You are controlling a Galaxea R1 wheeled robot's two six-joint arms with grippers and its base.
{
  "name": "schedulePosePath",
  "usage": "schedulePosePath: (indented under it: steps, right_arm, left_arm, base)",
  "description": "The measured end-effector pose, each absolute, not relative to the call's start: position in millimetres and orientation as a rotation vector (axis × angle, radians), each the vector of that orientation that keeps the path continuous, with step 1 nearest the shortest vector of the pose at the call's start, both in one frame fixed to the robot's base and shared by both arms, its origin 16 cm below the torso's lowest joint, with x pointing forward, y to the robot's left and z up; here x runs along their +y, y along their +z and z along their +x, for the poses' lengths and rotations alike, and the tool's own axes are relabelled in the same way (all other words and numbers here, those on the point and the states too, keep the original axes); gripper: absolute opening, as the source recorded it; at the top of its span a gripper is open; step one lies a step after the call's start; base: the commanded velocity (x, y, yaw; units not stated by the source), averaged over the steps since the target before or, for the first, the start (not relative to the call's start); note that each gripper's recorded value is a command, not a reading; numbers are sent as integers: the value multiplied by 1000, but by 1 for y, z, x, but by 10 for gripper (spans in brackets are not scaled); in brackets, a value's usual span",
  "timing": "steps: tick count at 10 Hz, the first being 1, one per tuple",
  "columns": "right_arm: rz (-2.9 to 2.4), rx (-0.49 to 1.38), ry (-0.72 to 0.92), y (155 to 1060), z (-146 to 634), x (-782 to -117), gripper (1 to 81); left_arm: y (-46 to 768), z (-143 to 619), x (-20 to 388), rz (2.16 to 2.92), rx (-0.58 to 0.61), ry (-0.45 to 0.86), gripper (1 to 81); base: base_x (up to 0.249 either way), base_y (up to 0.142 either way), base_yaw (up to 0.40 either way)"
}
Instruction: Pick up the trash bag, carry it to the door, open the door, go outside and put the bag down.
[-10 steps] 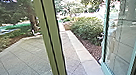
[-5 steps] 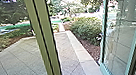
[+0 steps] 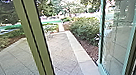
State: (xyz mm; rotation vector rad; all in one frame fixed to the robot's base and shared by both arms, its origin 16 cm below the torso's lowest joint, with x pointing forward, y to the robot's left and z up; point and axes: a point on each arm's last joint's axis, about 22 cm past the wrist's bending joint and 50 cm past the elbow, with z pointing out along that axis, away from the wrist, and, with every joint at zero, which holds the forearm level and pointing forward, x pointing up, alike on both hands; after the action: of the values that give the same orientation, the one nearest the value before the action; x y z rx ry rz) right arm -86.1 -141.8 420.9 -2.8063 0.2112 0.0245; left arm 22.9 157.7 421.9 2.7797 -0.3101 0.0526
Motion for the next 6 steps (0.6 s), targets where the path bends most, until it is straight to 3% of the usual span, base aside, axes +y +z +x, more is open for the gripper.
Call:
schedulePosePath:
  steps: [6]
  right_arm:
    - [-2806, 158, 41, 422, -103, -139, 811]
  left_arm:
    - [422, 23, 157, 2778, -311, 54, 10]
  base:
    - [0, -117, 0]
